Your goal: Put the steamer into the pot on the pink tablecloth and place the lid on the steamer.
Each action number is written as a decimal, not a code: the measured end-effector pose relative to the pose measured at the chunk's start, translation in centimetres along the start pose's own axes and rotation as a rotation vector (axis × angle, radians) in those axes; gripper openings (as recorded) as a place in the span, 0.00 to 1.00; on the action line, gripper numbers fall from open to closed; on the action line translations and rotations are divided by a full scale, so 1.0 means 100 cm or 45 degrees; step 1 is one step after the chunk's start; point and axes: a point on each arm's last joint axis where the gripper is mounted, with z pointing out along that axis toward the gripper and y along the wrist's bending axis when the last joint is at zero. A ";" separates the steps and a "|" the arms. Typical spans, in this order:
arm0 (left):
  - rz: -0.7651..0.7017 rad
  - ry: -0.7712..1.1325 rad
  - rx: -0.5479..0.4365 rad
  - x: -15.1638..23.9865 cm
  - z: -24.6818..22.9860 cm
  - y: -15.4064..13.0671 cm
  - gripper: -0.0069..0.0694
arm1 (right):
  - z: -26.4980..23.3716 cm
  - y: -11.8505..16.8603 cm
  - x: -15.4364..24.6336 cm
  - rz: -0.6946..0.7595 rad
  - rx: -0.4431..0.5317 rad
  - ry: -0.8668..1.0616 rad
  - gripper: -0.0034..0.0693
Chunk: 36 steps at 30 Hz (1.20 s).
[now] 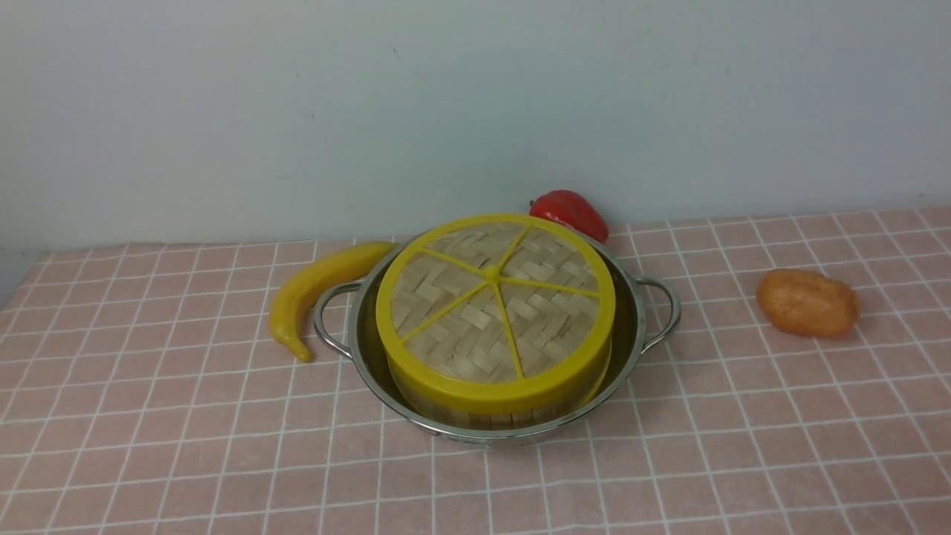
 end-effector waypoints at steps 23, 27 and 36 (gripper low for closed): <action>0.000 0.000 0.000 0.000 0.000 0.000 0.34 | 0.000 0.000 0.000 0.000 0.000 0.000 0.38; 0.000 0.000 0.000 0.000 0.000 0.000 0.34 | 0.000 0.000 0.000 0.000 0.000 0.000 0.38; 0.000 0.000 0.000 0.000 0.000 0.000 0.36 | 0.000 0.000 0.000 0.000 0.000 0.000 0.38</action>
